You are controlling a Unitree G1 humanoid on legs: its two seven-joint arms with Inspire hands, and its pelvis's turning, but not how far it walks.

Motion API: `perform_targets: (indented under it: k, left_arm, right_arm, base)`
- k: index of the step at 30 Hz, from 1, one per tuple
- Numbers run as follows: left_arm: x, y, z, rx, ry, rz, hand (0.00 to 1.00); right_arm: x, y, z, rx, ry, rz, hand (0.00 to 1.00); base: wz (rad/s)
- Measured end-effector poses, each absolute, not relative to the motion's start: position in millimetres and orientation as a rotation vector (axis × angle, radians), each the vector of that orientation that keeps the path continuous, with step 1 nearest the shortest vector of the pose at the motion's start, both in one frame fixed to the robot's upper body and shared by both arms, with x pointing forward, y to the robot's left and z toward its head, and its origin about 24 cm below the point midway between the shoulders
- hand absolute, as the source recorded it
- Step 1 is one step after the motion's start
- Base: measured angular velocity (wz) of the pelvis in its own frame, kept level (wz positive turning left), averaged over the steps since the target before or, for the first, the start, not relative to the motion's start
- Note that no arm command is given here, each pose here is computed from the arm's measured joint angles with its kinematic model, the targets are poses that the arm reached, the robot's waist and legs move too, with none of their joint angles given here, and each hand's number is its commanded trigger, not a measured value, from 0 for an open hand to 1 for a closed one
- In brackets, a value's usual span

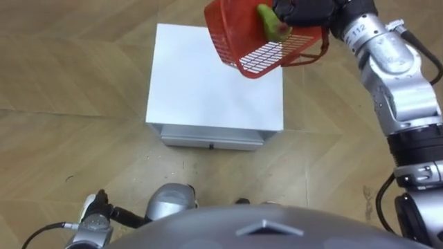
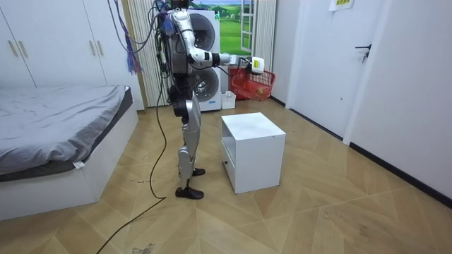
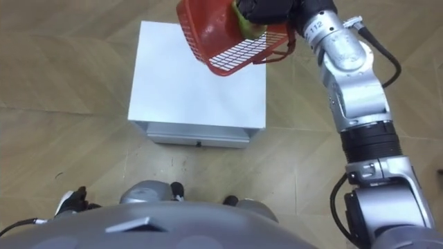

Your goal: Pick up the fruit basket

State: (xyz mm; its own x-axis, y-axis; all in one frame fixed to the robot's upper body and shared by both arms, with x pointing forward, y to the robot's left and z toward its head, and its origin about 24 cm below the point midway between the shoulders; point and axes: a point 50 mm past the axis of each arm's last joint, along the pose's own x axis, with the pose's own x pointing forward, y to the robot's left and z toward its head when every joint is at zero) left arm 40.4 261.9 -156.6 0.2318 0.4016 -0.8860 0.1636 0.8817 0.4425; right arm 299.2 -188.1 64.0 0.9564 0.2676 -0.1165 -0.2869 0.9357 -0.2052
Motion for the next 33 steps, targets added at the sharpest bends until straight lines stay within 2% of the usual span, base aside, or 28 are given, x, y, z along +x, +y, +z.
perform_targets:
  k: [8, 19, 26, 33]
  left_arm:
    - [37.2, 261.8, -157.3, 0.523, 1.366, 0.153, 0.00]
    - [27.5, 259.4, -160.4, 0.499, 1.425, 0.127, 0.00]
    - [29.1, 261.1, -159.8, 0.498, 1.421, 0.106, 0.00]
    - [26.2, 259.2, -161.4, 0.535, 1.437, 0.060, 0.00]
  right_arm:
    - [298.8, -188.9, 58.0, -0.253, 0.113, 0.284, 1.00]
    - [283.5, -189.5, -13.1, -0.235, 0.415, 0.286, 1.00]
    - [273.1, -194.3, -37.6, -0.253, 0.530, 0.264, 1.00]
    - [280.5, -200.4, -43.2, -0.268, 0.574, 0.213, 1.00]
  base:
    - [0.11]
    - [0.04]
    - [0.07]
    - [0.08]
